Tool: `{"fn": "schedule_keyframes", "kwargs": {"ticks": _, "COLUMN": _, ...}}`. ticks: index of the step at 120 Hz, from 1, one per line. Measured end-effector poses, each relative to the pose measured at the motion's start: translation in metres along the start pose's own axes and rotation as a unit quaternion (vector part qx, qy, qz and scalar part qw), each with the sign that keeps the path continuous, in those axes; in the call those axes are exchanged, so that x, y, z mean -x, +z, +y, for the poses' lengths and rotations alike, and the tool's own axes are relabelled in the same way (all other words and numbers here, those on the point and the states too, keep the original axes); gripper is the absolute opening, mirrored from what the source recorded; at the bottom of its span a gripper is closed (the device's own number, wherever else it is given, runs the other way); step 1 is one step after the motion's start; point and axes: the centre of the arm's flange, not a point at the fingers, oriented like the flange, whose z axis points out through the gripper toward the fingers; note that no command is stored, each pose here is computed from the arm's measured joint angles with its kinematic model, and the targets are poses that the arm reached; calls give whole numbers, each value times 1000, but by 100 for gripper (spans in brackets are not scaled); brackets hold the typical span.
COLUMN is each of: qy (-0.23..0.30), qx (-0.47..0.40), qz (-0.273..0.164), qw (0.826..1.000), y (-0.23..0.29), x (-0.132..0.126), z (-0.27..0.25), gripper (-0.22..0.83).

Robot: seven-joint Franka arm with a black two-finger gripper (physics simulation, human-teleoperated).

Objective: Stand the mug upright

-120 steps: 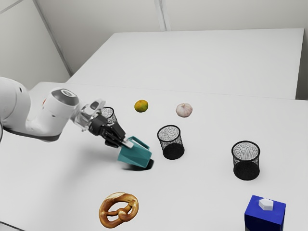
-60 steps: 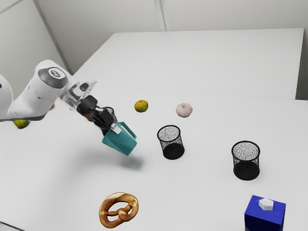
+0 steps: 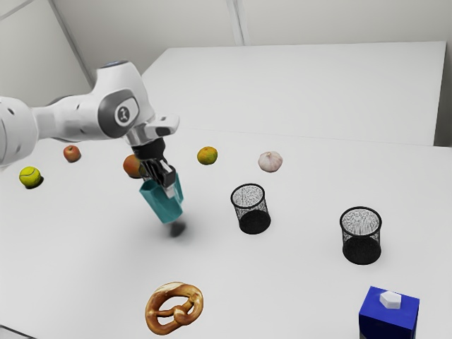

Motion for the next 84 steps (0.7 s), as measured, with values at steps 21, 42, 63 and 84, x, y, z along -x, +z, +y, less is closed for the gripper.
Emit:
{"fn": "schedule_keyframes", "kwargs": {"ticks": 21, "qy": -3, "qx": -54, "qz": 1, "qw": 999, "y": 13, "x": -11, "z": 11, "gripper": -16}}
{"fn": "schedule_keyframes", "kwargs": {"ticks": 42, "qy": -19, "qx": -70, "qz": 4, "qw": 997, "y": 33, "x": -14, "z": 21, "gripper": -16}}
{"fn": "schedule_keyframes", "kwargs": {"ticks": 63, "qy": -48, "qx": -71, "qz": 4, "qw": 996, "y": 53, "x": -15, "z": 16, "gripper": -16}}
{"fn": "schedule_keyframes", "kwargs": {"ticks": 84, "qy": -67, "qx": -70, "qz": 7, "qw": 995, "y": 60, "x": -16, "z": 18, "gripper": -9}}
